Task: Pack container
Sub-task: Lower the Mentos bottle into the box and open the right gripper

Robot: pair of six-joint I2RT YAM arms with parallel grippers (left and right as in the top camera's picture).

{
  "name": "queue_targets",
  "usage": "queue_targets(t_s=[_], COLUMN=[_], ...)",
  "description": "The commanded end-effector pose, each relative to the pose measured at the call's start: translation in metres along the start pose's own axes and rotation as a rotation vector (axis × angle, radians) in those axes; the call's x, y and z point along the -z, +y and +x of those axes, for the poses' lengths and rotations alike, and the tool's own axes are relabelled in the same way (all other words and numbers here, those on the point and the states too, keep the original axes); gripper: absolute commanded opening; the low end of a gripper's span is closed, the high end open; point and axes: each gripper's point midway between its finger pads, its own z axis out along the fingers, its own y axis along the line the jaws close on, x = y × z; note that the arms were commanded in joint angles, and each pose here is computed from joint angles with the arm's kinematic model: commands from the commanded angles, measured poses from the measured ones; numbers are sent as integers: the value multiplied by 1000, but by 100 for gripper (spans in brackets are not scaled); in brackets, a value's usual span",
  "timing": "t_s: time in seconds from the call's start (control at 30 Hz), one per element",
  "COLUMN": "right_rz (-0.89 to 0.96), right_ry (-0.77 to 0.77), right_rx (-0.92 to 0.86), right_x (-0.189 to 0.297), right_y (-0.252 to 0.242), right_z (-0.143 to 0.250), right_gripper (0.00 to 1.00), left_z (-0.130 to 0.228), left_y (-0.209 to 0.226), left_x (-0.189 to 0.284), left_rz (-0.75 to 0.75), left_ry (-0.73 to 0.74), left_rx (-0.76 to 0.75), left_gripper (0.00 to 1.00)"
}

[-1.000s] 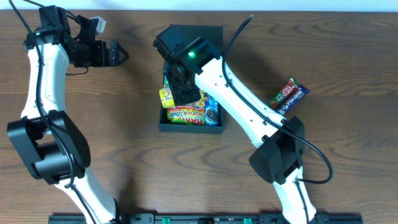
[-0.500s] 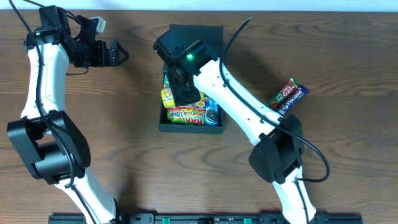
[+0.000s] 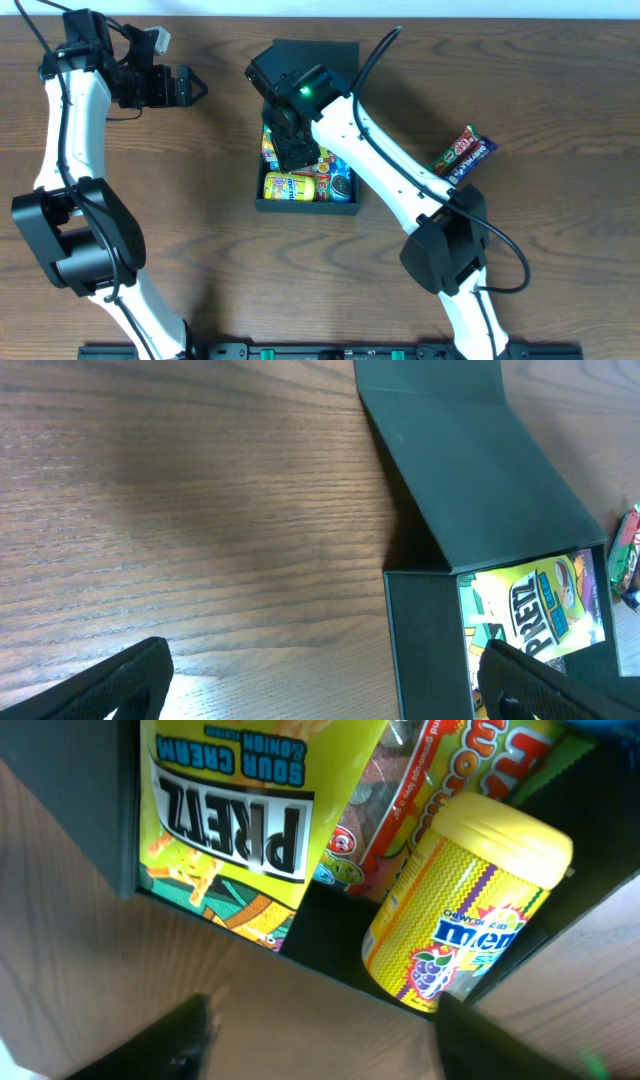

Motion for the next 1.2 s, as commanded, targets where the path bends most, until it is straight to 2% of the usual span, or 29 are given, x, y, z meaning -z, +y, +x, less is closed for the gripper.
queue_targets(t_s=[0.0,0.1,0.2,0.27,0.33,0.5,0.6,0.77,1.0,1.17], right_rz=[-4,-24,-41,-57,-94,-154,-125,-101,-63,-97], right_ry=[-23,-28,-30,10,101,227,275,380,435,413], right_rx=[-2,110,366,619,928,1486,1693,1806,1797,1786], right_x=[-1,8,22,30,35,28,14,2,-25,-44], right_y=[3,12,20,23,23,7,-13,-41,-60,-57], right_z=[-9,-27,-45,-49,-38,-6,4,20,17,18], right_gripper=[50,3,2,1,2,1,1,1,2,2], left_z=[-11,-11,-11,-11,-11,-11,-10,-8,-8,-8], left_y=[-6,-5,-5,-5,-5,-6,-6,-6,-5,-5], left_x=[13,13,13,13,13,13,13,13,13,13], left_rz=[-3,-3,-3,-3,-3,-3,-3,-1,-8,-8], left_ry=[-39,-38,-38,-38,-38,-38,-36,-29,-28,-27], left_rx=[-17,-17,-16,-16,-16,-17,-16,-12,-12,-12], left_gripper=[98,98,98,98,98,98,98,98,98,98])
